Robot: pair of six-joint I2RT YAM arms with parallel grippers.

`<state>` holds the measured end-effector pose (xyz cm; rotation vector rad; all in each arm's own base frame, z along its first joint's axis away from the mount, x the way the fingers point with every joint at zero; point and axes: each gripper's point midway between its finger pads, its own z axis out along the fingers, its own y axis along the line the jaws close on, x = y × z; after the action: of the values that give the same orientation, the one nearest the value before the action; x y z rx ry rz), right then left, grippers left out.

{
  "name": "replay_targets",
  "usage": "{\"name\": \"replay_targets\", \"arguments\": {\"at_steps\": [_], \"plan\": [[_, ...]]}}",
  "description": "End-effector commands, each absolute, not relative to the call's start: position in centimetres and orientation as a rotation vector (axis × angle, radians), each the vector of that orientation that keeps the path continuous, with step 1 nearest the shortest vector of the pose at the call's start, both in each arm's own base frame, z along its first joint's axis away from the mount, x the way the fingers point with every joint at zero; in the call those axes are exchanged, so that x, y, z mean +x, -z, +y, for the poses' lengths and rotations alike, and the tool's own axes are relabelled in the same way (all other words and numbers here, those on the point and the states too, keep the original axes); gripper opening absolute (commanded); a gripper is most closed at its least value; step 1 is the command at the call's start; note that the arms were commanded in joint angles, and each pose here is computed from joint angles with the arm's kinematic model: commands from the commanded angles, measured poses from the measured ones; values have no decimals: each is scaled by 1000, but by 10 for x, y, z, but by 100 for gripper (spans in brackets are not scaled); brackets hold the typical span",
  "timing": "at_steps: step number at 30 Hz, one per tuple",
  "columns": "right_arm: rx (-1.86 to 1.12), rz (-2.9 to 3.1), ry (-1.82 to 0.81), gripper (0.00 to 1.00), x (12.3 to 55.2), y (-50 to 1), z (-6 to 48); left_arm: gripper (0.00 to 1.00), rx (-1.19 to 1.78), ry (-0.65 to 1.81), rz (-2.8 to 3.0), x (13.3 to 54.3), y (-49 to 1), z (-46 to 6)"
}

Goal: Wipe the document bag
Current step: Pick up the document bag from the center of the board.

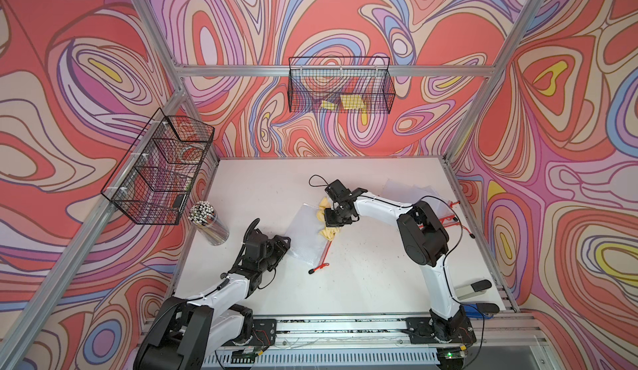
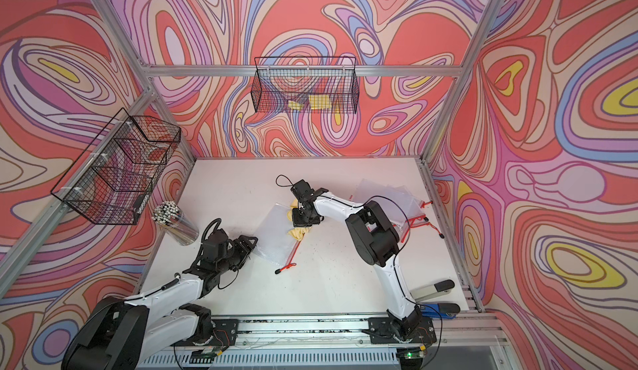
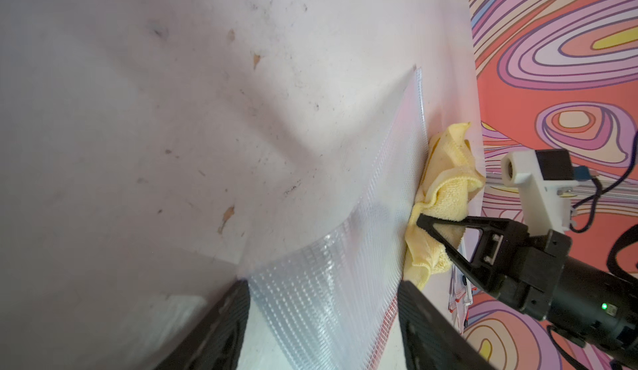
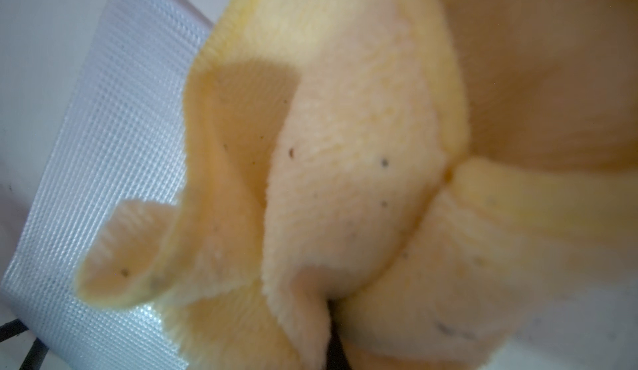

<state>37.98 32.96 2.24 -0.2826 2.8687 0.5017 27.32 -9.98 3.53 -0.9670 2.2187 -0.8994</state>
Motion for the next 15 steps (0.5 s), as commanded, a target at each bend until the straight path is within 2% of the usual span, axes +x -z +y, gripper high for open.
{"name": "replay_targets", "arguments": {"at_steps": [1,15], "plan": [[-281,3061,-369,0,342,34,307,72,-1112,696,2434,223,28,-81],[-283,3077,-369,0,339,38,307,72,-1025,965,2325,251,23,-110]]}}
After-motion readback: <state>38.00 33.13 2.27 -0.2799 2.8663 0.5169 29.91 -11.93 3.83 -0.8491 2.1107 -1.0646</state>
